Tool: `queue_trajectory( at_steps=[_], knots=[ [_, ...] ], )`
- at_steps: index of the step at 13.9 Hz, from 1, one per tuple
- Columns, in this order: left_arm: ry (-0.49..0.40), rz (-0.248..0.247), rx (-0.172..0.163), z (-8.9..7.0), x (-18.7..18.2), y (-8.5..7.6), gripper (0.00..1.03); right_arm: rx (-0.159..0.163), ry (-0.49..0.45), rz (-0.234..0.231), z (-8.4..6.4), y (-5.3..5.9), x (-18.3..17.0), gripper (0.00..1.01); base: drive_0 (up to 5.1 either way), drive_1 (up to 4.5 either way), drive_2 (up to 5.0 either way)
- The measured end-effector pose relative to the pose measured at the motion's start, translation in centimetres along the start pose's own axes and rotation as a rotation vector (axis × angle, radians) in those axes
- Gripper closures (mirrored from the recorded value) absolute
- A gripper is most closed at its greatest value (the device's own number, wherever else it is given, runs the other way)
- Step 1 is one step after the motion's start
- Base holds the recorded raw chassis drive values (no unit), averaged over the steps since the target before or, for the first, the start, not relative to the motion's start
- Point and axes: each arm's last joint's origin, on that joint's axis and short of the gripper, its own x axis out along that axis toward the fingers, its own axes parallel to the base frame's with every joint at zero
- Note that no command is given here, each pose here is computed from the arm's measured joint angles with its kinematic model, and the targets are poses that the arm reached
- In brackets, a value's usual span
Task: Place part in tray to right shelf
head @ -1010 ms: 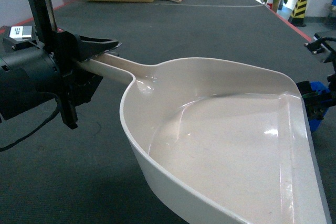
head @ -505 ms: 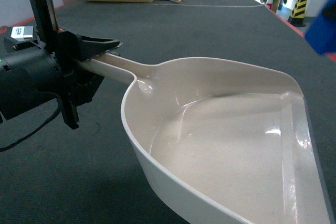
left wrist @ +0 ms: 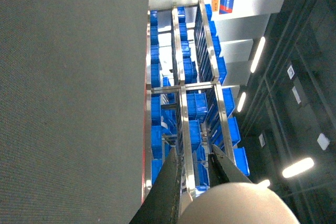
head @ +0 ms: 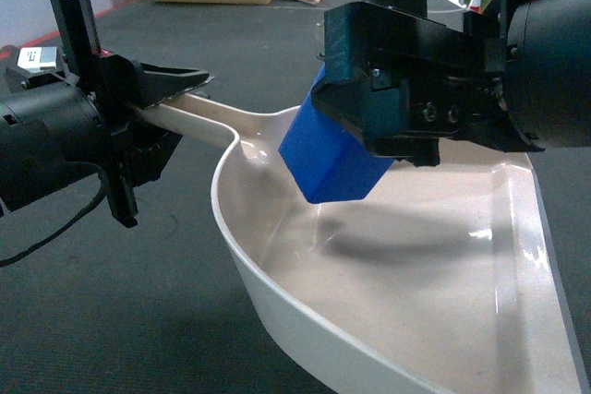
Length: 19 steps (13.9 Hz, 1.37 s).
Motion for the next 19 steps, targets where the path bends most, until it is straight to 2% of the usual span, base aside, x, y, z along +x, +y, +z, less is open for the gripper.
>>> queue_trajectory(
  at_steps=[1,2,3,4,5,6,7,8,9,11,19],
  knots=[
    [0.000,0.001,0.006,0.0,0.0,0.0,0.90,0.042,-0.021,-0.010,0.2,-0.2,-0.7,0.31,0.0,0.00,0.0],
    [0.000,0.001,0.002,0.0,0.0,0.0,0.90,0.071,-0.045,-0.032,0.6,-0.6,-2.1,0.20,0.0,0.00,0.0],
    [-0.002,0.002,0.007,0.0,0.0,0.0,0.90,0.092,-0.097,-0.063,1.2,-1.2,-4.4,0.07,0.0,0.00,0.0],
    [-0.001,0.001,0.004,0.0,0.0,0.0,0.90,0.098,-0.155,-0.089,1.7,-1.6,-6.2,0.01,0.0,0.00,0.0],
    [0.000,0.001,0.005,0.0,0.0,0.0,0.90,0.038,-0.356,-0.267,1.8,-2.8,-10.5,0.03,0.0,0.00,0.0],
    [0.000,0.001,0.006,0.0,0.0,0.0,0.90,-0.065,-0.508,-0.501,0.3,-4.2,-13.5,0.03,0.0,0.00,0.0],
    [-0.001,0.001,0.006,0.0,0.0,0.0,0.90,-0.191,-0.558,-0.738,-2.6,-5.5,-15.7,0.03,0.0,0.00,0.0],
    [-0.001,0.001,0.006,0.0,0.0,0.0,0.90,-0.221,-0.429,-0.838,-6.0,-6.9,-16.5,0.03,0.0,0.00,0.0],
    [0.000,0.001,0.006,0.0,0.0,0.0,0.90,-0.231,-0.395,-0.853,-6.6,-7.1,-16.4,0.03,0.0,0.00,0.0],
    [0.000,0.002,0.006,0.0,0.0,0.0,0.90,-0.262,-0.392,-0.839,-6.5,-7.1,-16.3,0.03,0.0,0.00,0.0],
    [0.000,0.001,0.006,0.0,0.0,0.0,0.90,-0.272,-0.393,-0.843,-6.4,-7.1,-16.4,0.03,0.0,0.00,0.0]
  ],
)
